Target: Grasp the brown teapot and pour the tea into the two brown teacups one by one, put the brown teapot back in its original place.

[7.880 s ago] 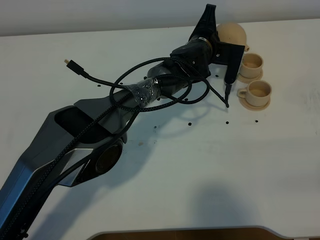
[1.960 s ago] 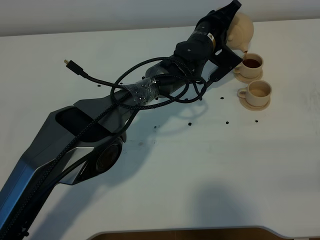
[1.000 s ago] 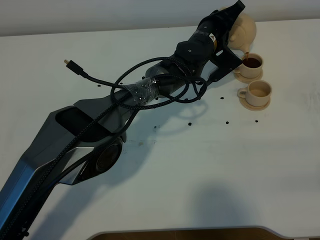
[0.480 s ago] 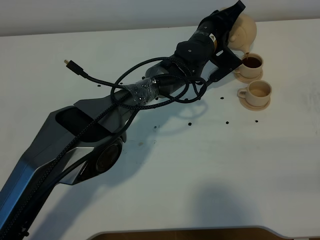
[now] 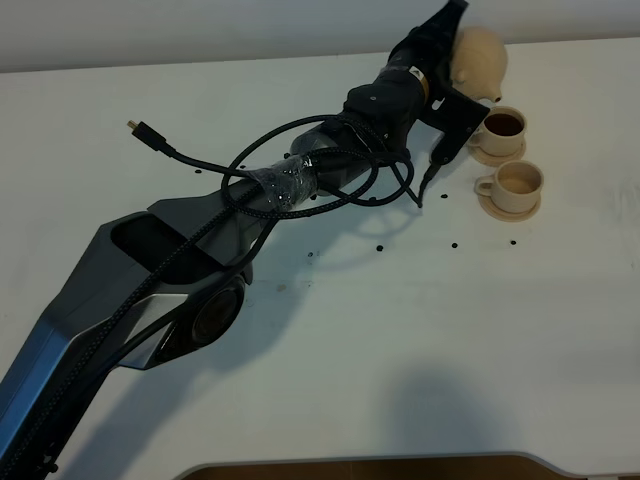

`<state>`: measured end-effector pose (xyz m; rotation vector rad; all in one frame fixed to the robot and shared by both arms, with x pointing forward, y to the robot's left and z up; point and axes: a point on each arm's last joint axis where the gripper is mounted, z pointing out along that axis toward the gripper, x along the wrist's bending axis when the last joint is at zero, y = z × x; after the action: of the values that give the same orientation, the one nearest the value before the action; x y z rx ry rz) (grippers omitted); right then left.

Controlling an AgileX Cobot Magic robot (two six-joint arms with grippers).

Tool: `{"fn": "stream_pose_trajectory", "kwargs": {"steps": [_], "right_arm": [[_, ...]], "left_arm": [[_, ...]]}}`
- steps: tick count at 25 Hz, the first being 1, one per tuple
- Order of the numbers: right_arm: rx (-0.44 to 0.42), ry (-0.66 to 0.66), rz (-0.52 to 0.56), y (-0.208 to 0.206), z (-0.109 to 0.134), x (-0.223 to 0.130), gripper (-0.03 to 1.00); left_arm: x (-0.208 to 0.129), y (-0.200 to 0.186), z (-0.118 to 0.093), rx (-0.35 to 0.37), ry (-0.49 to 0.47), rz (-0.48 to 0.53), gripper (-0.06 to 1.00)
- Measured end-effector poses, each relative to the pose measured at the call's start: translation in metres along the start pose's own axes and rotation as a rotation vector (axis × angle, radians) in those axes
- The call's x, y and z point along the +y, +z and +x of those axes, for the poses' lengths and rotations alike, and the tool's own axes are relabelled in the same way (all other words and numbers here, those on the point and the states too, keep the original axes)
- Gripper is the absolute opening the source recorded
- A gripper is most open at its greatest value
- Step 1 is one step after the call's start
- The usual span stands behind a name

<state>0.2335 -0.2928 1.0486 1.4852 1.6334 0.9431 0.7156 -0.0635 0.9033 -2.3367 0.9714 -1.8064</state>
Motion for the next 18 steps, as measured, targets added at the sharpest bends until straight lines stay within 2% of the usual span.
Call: {"fn": "stream_pose_trajectory", "kwargs": {"steps": [7, 12, 15, 18], "right_arm": [[0.0, 0.0, 0.0, 0.0, 0.0, 0.0, 0.41], [0.0, 0.0, 0.0, 0.0, 0.0, 0.0, 0.41], [0.0, 0.0, 0.0, 0.0, 0.0, 0.0, 0.41], [0.0, 0.0, 0.0, 0.0, 0.0, 0.0, 0.41]], "left_arm": [[-0.008, -0.002, -0.009, -0.126, -0.279, 0.044, 0.13], [-0.024, -0.017, 0.009, -0.217, -0.491, 0.106, 0.13], [-0.036, -0.033, 0.024, -0.299, -0.611, 0.141, 0.13], [-0.042, -0.05, 0.034, -0.418, -0.726, 0.144, 0.13]]}}
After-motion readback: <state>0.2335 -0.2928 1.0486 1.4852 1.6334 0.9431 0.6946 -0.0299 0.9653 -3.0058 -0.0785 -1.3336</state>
